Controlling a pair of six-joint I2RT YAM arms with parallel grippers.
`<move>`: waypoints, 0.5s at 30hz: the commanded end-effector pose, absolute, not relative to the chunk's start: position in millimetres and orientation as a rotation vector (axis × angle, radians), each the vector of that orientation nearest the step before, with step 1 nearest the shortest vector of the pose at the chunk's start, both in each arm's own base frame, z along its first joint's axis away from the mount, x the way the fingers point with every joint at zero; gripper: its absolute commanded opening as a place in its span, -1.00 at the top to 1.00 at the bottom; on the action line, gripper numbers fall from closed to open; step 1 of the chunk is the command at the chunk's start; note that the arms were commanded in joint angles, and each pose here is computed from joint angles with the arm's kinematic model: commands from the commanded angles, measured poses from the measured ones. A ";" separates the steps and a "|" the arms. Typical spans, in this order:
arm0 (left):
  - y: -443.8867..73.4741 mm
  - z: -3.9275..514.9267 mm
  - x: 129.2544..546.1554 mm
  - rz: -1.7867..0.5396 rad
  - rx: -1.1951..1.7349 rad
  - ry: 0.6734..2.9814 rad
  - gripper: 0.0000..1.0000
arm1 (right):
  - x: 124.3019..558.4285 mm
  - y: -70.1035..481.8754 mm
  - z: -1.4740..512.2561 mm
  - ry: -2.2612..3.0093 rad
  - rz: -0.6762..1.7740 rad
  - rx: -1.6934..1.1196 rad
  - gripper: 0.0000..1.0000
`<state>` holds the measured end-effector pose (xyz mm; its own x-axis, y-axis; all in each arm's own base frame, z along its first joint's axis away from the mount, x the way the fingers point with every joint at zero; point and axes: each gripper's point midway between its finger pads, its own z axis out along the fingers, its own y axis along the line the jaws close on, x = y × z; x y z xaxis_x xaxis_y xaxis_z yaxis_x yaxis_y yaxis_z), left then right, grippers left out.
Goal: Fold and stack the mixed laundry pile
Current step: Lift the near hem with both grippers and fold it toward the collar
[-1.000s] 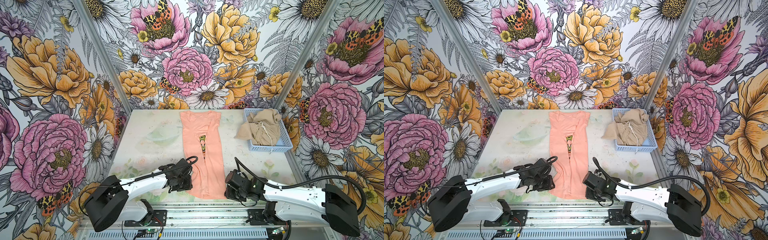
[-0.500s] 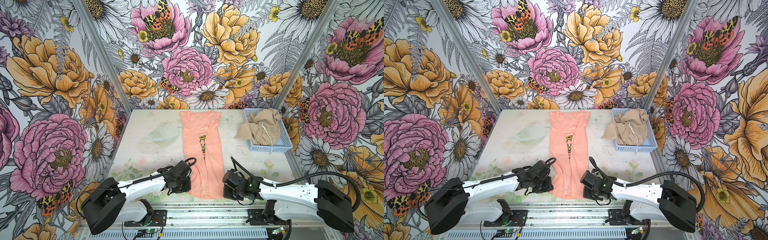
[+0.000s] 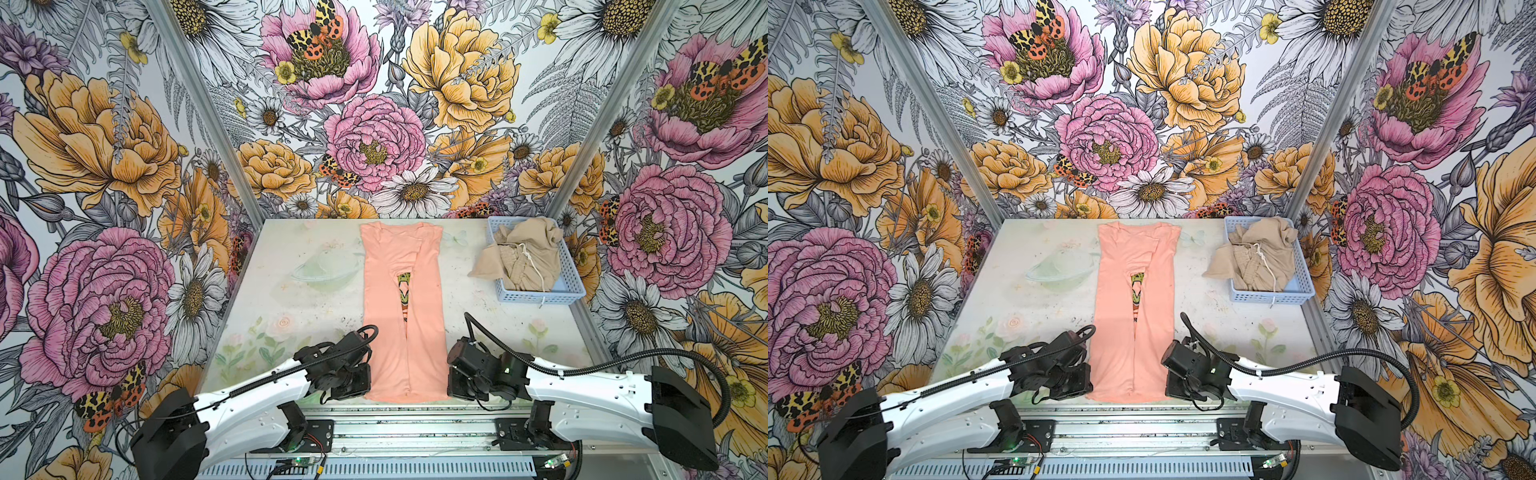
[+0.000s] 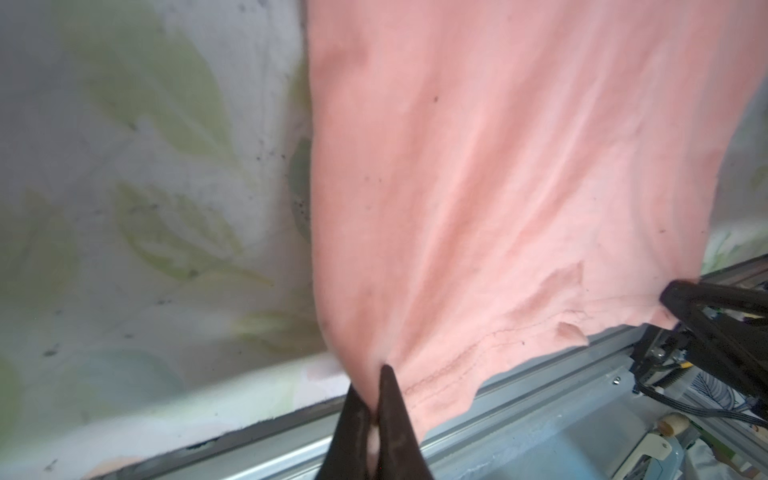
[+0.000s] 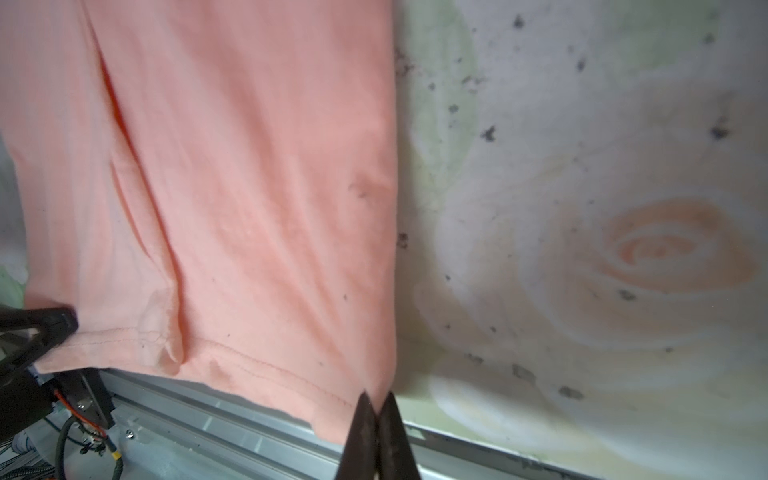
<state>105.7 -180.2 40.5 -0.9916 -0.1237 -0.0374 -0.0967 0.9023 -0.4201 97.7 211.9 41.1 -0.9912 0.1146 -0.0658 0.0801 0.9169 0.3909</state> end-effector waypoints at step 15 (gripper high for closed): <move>-170.0 109.2 111.0 -0.640 -0.194 2.980 0.92 | 115.0 227.9 126.5 2.898 0.729 0.150 1.00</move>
<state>104.1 -173.1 97.6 -0.9864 -0.1581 -0.0449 -0.1239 0.8947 -0.4292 104.5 232.0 112.0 -0.9886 0.1210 -0.0894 0.0639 0.8757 0.4787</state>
